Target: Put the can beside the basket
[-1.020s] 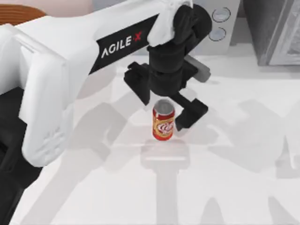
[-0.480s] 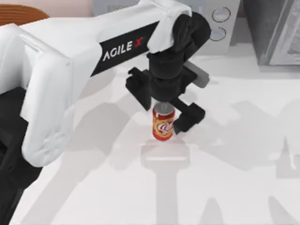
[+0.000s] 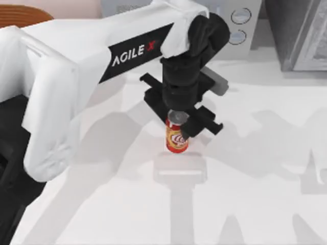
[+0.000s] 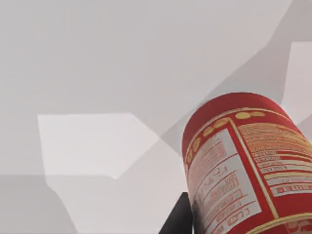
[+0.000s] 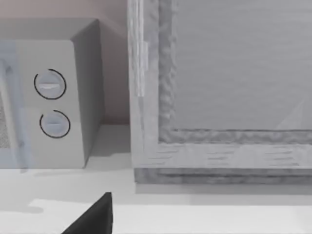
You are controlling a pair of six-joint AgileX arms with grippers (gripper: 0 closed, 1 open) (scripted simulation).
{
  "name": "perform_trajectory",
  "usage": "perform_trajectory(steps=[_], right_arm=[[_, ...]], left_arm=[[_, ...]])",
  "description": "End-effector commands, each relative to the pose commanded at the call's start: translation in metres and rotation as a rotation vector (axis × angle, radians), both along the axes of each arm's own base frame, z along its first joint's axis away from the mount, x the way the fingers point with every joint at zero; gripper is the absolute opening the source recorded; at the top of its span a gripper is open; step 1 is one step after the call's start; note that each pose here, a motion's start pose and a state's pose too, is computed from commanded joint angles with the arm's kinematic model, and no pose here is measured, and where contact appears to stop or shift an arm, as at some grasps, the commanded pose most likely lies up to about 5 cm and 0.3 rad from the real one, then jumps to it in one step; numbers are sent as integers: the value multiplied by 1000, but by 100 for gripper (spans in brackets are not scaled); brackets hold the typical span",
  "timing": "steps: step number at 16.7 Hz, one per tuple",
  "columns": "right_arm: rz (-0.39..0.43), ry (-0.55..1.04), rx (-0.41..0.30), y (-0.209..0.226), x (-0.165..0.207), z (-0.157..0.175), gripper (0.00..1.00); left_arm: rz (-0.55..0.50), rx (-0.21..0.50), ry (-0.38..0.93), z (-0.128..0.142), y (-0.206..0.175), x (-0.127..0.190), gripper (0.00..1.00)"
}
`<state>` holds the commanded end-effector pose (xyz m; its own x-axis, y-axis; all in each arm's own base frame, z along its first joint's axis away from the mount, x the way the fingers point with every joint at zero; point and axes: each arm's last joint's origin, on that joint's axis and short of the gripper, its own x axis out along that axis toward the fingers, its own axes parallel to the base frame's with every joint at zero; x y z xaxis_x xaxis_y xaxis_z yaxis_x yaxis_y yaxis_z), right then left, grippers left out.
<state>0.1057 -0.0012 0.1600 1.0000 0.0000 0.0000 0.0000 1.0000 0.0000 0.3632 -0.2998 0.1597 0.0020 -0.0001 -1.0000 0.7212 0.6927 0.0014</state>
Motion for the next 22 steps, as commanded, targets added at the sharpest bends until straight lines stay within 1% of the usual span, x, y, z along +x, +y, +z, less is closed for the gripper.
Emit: perform_trajectory(steps=[2, 3, 12, 14, 16, 18, 20, 22], right_arm=[[0, 0, 0, 0, 0, 0, 100], [0, 0, 0, 0, 0, 0, 100], [0, 0, 0, 0, 0, 0, 100], [0, 0, 0, 0, 0, 0, 100], [0, 0, 0, 0, 0, 0, 100], [0, 0, 0, 0, 0, 0, 100], [0, 0, 0, 0, 0, 0, 100], [0, 0, 0, 0, 0, 0, 100]], left_arm=[[0, 0, 0, 0, 0, 0, 2], [0, 0, 0, 0, 0, 0, 0], [0, 0, 2, 0, 1, 1, 0], [3, -7, 16, 9, 17, 5, 0], [16, -27, 24, 27, 52, 15, 0], [69, -61, 3, 55, 106, 24, 0], [167, -82, -22, 74, 172, 30, 0], [289, -85, -45, 83, 236, 26, 0]])
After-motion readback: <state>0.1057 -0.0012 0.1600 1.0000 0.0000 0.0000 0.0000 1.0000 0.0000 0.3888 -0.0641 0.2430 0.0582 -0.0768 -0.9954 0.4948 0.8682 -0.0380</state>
